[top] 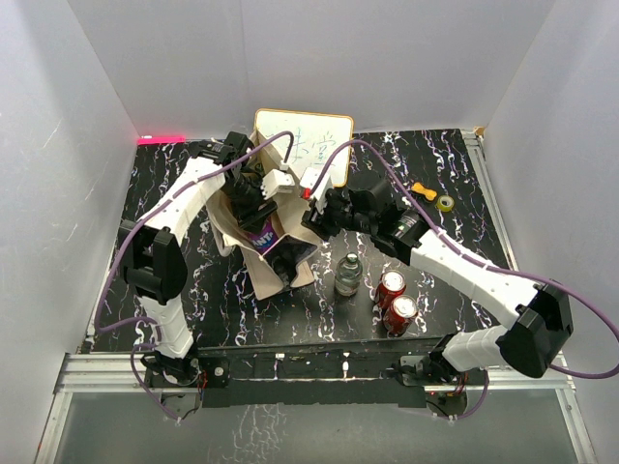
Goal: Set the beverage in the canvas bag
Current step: Adjust the drink in the canvas bag.
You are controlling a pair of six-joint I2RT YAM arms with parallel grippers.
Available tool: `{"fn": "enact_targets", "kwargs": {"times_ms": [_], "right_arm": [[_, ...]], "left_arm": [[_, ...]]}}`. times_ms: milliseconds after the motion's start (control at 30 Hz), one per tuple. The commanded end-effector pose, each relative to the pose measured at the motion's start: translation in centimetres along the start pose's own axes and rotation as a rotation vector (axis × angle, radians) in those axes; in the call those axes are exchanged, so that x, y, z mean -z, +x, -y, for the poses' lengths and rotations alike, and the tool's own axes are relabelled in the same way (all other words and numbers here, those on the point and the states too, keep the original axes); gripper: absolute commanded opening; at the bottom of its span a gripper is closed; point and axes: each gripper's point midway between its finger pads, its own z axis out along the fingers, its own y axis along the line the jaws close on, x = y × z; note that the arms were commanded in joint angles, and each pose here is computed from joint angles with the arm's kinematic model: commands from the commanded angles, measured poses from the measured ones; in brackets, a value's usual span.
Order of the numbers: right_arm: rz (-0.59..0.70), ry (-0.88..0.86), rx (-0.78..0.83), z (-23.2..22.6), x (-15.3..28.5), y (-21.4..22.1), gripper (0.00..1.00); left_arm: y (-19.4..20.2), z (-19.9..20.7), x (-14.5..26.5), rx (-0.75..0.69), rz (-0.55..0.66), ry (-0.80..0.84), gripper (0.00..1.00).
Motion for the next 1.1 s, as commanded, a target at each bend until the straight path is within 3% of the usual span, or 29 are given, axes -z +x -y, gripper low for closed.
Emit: {"fn": "enact_targets", "kwargs": {"times_ms": [0, 267, 433, 700, 1067], "right_arm": [[0.161, 0.138, 0.021, 3.3, 2.1, -5.9, 0.52], [0.157, 0.149, 0.030, 3.4, 2.4, -5.6, 0.53], [0.152, 0.160, 0.034, 3.6, 2.4, -5.3, 0.53], [0.156, 0.225, 0.018, 5.1, 3.1, -5.9, 0.53], [0.136, 0.248, 0.012, 6.0, 3.1, -5.5, 0.55]], "left_arm": [[-0.8, 2.1, 0.5, 0.006, -0.003, 0.037, 0.00], [-1.0, 2.5, 0.0, 0.032, 0.008, 0.033, 0.17], [-2.9, 2.3, 0.3, 0.056, 0.081, 0.034, 0.00], [-7.4, 1.8, 1.6, 0.026, 0.267, 0.019, 0.00], [-8.3, 1.5, 0.2, 0.017, 0.388, -0.017, 0.00]]}}
